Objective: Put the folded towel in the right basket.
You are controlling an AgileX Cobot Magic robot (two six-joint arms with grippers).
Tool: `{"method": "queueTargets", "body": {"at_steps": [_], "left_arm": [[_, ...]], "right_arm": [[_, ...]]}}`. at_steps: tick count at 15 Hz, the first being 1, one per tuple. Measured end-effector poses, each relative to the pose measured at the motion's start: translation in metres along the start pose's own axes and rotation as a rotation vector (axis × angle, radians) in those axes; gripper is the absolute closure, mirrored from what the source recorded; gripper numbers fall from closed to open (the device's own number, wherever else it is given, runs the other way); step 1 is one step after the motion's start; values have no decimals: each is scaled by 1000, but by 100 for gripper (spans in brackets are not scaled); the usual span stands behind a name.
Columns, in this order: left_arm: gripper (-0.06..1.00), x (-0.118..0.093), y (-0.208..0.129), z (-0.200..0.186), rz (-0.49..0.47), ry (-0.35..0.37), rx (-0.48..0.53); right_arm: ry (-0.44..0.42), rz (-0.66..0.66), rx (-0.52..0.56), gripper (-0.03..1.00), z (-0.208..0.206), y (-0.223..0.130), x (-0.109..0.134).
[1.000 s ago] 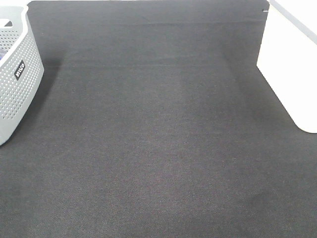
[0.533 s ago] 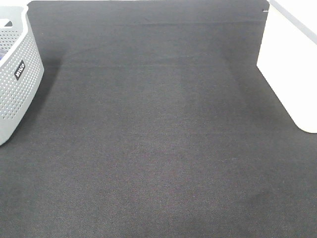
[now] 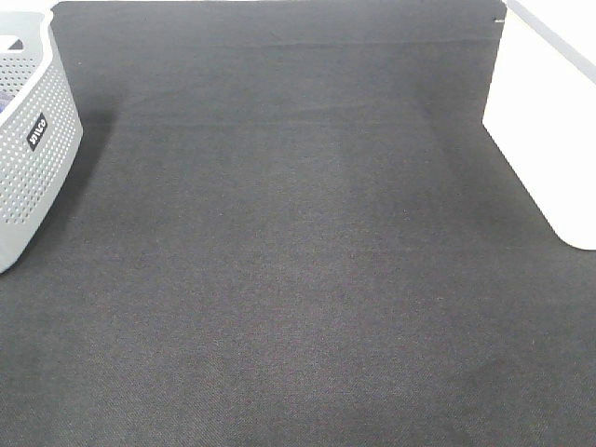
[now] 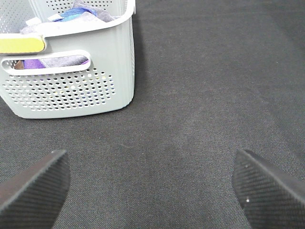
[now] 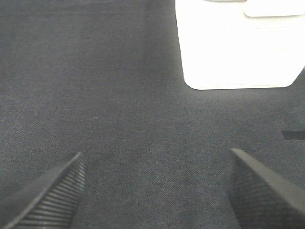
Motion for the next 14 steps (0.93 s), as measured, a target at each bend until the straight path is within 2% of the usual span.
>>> {"method": "queueTargets", "body": {"at_steps": [14], "left_arm": [[7, 0, 0, 0, 0, 0, 0]], "right_arm": [[1, 0, 0, 21, 0, 0, 0]]}}
Point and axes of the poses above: a point on each arm's last joint axis where the gripper is mounted, z pointing out along that axis toward the gripper, x along the wrist's bending axis when the last joint is at zero, y = z × x, the point moved 5 cm from there along z, pointing out along that axis toward the gripper, and after that the axes turned 11 degrees about -z, right-handed, at the moved point
